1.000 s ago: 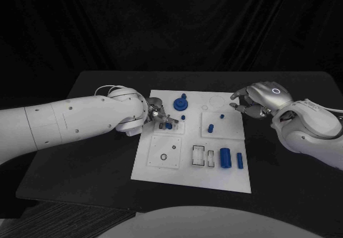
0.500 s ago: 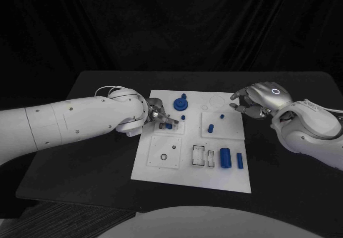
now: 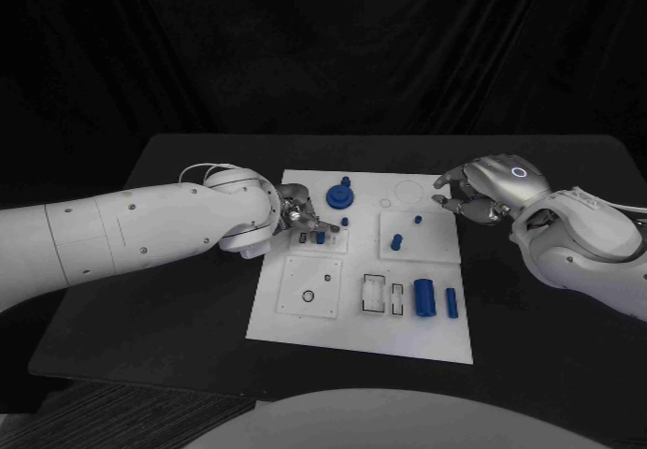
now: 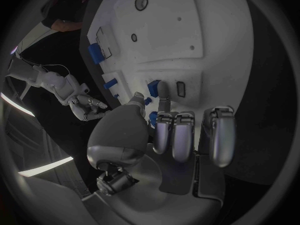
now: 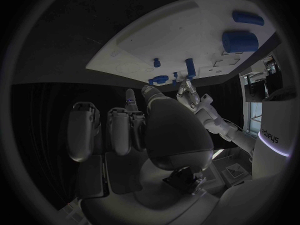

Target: Assemble the parts on the task board

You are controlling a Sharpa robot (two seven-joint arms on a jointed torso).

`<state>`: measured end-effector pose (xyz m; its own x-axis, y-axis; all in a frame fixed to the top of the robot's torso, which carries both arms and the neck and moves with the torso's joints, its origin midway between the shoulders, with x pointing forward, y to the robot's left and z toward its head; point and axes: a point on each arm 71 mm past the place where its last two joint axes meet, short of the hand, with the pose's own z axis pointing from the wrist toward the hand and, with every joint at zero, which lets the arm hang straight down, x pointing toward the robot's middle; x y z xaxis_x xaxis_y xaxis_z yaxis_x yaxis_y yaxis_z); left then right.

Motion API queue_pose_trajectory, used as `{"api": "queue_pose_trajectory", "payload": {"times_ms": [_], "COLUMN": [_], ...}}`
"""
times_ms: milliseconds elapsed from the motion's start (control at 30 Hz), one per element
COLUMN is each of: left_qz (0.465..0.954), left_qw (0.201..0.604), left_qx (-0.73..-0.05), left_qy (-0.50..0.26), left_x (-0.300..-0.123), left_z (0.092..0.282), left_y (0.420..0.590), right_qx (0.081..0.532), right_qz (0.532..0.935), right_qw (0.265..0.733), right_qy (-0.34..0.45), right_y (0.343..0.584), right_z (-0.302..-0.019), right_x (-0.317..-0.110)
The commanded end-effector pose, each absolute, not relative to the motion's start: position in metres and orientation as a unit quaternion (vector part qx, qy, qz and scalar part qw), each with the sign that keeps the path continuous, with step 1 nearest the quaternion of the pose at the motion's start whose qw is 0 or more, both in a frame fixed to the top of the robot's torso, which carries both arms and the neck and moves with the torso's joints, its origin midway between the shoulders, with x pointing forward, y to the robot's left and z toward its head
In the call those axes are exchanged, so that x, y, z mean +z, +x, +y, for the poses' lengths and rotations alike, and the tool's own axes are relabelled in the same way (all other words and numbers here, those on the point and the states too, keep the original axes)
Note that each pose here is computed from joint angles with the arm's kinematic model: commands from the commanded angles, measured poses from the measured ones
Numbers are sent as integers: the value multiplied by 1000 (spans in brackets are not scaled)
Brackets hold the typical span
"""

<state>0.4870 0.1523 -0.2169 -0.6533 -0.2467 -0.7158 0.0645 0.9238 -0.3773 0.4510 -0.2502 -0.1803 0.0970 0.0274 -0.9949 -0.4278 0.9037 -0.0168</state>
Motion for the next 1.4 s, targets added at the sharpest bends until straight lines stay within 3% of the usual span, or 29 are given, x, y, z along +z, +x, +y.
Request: {"api": "queue_pose_trajectory", "payload": {"times_ms": [33, 567, 867, 1400], "left_qz": [886, 893, 882, 835], "left_qw": [416, 410, 425, 479], "left_qx": [-195, -180, -192, -263], "left_qy": [-52, -55, -68, -64], "left_x": [-218, -219, -216, -184], "left_z": [152, 156, 162, 174], "left_y": [486, 484, 481, 481], "right_qx": [150, 150, 150, 149], "right_qz": [654, 654, 654, 653], "right_qw": [727, 727, 727, 729], "right_qy": [-146, -145, -146, -143], "right_y": [451, 451, 451, 450], "right_z": [-252, -252, -252, -254], "right_x": [-181, -181, -181, -180]}}
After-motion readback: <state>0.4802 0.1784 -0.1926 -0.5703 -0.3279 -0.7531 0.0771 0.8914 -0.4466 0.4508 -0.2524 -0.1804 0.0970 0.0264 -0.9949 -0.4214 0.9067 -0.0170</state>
